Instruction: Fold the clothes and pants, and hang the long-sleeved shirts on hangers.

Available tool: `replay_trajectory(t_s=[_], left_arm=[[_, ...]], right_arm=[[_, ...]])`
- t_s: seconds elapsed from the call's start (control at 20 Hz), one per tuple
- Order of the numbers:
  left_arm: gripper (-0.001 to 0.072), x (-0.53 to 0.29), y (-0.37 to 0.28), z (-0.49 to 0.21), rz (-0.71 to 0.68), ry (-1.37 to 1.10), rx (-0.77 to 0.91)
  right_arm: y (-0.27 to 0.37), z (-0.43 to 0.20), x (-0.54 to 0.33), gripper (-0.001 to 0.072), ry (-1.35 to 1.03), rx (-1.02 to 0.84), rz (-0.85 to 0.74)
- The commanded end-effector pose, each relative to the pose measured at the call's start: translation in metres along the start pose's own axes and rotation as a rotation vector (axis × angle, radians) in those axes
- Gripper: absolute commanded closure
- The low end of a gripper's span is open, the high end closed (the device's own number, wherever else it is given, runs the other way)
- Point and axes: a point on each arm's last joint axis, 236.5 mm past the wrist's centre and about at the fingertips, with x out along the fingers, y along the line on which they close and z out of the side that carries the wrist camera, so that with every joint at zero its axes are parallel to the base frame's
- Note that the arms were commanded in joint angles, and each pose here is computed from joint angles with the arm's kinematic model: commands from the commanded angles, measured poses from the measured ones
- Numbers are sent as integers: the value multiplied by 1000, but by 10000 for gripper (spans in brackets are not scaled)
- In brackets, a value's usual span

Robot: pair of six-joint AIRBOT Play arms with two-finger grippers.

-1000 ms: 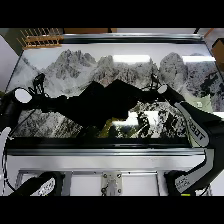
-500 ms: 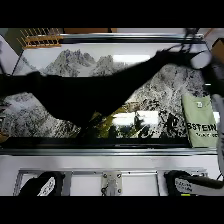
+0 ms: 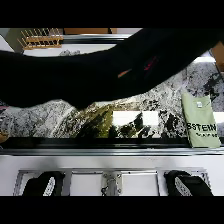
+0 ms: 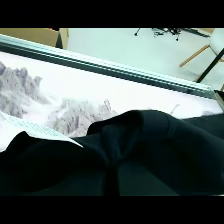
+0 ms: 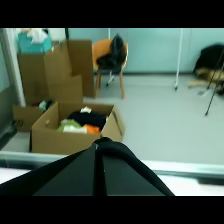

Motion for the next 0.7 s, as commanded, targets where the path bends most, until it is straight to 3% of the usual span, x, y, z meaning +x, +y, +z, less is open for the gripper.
replay_trajectory(t_s=[0.0, 0.25, 0.5, 0.65], left_arm=[[702, -26, -5, -33, 12, 94, -96], [701, 25, 50, -132, 148, 443, -266], [701, 135, 132, -239, 252, 729, -323], [702, 214, 165, -270, 264, 767, -297]], right_arm=[[7, 26, -34, 703, -59, -30, -8], [4, -57, 1, 704, 235, 33, 19], [-14, -248, 77, 704, 775, 115, 31], [-35, -352, 133, 704, 900, 110, -3]])
